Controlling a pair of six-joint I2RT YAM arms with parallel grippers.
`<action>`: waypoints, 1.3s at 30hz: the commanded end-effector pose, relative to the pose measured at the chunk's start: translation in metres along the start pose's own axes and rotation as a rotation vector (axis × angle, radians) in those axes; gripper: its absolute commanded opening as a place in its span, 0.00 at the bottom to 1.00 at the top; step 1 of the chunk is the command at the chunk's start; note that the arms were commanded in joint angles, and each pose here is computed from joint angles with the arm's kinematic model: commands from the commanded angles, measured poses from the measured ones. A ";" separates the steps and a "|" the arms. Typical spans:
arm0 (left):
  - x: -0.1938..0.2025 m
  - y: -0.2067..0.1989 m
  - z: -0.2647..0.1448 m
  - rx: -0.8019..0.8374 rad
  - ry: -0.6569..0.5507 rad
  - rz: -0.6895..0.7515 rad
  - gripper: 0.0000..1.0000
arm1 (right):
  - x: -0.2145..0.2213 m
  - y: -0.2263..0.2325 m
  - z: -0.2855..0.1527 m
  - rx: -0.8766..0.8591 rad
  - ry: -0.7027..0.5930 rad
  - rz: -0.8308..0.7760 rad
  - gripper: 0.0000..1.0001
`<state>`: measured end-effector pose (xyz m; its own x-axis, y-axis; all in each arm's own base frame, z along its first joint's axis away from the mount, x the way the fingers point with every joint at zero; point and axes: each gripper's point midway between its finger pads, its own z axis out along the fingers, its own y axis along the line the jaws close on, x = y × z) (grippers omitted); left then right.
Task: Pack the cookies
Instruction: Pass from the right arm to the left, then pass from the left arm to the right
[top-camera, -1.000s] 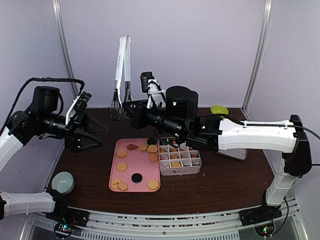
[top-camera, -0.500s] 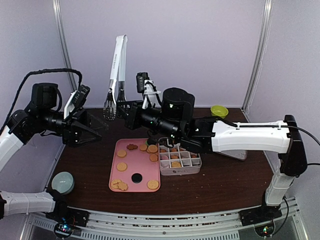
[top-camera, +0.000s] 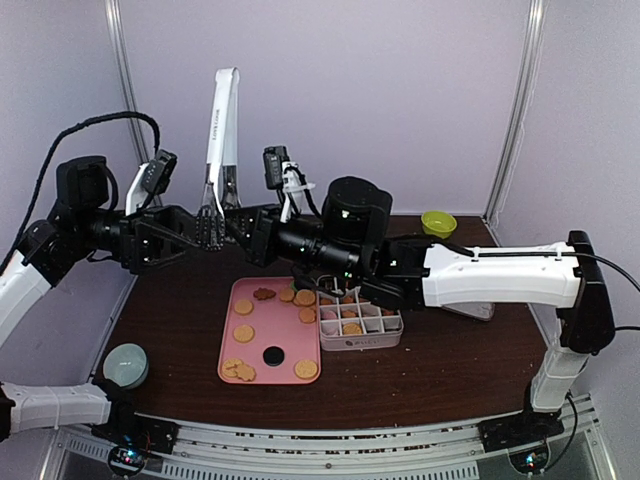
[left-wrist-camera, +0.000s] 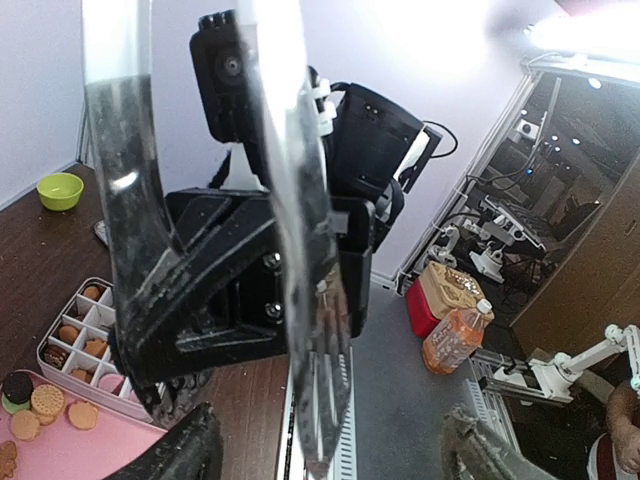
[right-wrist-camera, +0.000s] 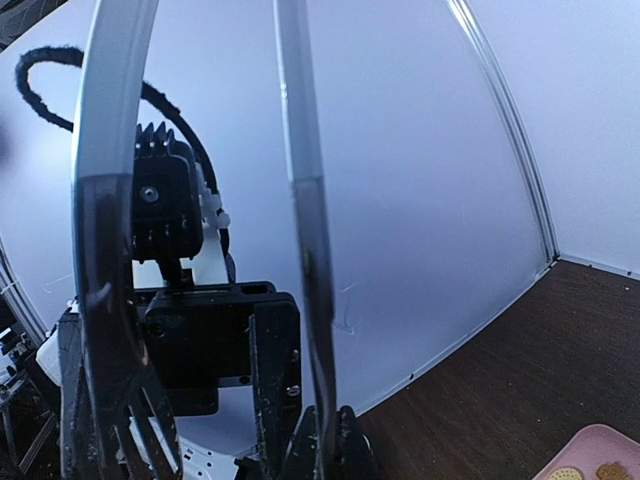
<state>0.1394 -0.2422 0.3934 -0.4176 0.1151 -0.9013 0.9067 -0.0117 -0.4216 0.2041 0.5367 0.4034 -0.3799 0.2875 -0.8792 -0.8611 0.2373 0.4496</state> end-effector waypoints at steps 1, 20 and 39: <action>-0.013 -0.002 0.002 0.059 -0.030 -0.038 0.65 | -0.013 0.022 0.001 -0.082 -0.028 -0.010 0.00; 0.022 0.005 0.002 0.045 0.116 -0.045 0.00 | -0.007 0.003 -0.036 -0.219 0.170 -0.029 0.87; 0.098 0.027 -0.013 -0.039 0.455 0.150 0.00 | -0.014 0.004 -0.043 -0.324 0.391 -0.075 0.89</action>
<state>0.1274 -0.2232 0.2939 -0.3352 0.5051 -0.7953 0.9257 0.0192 -0.3779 0.1903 0.4848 0.4288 -0.3358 -0.0305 -0.9415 -0.9401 -0.0518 0.3369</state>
